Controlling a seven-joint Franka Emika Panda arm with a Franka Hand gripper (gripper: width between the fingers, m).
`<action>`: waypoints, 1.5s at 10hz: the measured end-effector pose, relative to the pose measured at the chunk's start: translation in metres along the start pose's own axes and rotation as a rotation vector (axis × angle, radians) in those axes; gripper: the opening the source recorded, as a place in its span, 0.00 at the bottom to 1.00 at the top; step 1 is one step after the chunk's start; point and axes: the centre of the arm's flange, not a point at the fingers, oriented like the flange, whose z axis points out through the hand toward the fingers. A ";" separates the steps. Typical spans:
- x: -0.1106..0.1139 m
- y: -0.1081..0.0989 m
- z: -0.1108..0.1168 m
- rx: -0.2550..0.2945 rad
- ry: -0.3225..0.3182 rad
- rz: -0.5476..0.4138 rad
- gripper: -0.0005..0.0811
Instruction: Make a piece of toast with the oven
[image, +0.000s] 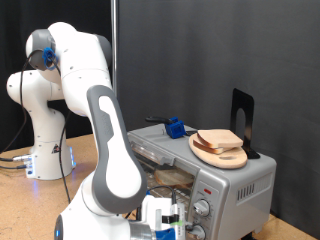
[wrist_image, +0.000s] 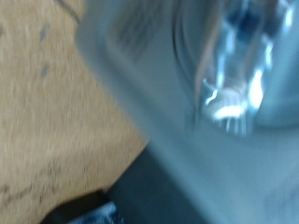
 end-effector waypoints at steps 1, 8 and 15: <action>-0.008 0.019 0.004 -0.033 0.001 0.003 0.98; -0.011 0.018 -0.001 0.061 0.023 0.082 0.98; -0.005 -0.006 -0.016 0.099 0.094 0.158 0.98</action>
